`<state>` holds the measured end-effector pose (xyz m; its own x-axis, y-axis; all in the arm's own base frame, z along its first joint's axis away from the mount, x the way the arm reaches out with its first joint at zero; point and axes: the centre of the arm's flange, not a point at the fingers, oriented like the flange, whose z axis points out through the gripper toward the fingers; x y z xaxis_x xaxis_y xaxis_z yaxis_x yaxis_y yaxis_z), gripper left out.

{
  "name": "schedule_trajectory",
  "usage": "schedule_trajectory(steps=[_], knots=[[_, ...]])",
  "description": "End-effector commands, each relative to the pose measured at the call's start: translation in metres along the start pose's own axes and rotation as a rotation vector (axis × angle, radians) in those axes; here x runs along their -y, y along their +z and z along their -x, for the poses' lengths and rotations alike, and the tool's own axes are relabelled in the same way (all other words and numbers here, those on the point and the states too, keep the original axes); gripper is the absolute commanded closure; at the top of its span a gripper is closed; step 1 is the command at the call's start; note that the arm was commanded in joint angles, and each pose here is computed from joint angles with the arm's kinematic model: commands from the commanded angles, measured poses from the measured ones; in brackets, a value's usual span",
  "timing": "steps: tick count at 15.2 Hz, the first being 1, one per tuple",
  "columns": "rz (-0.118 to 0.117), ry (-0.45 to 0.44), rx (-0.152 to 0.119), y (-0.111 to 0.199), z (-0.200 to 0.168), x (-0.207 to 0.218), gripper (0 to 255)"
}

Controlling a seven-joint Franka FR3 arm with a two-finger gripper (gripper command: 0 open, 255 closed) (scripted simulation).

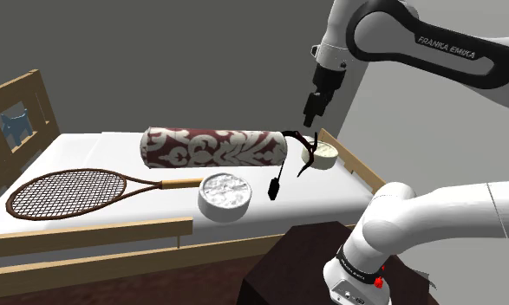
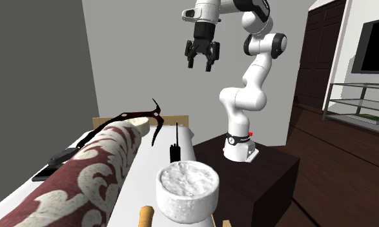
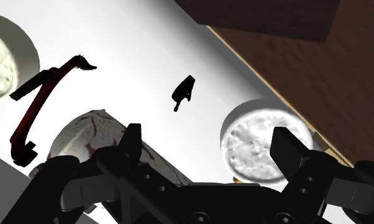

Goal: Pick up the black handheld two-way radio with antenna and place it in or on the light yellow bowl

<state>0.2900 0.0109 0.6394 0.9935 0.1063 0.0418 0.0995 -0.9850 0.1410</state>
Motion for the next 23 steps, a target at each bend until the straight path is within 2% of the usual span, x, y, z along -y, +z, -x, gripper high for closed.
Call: schedule_trajectory(steps=[1, 12, 23], knots=[[0.0, 0.0, 0.0, 0.0, 0.0, 0.0, 0], [-0.124, 0.006, 0.136, 0.138, -0.069, -0.041, 0], [-0.248, 0.012, 0.273, 0.288, -0.118, -0.064, 0]])
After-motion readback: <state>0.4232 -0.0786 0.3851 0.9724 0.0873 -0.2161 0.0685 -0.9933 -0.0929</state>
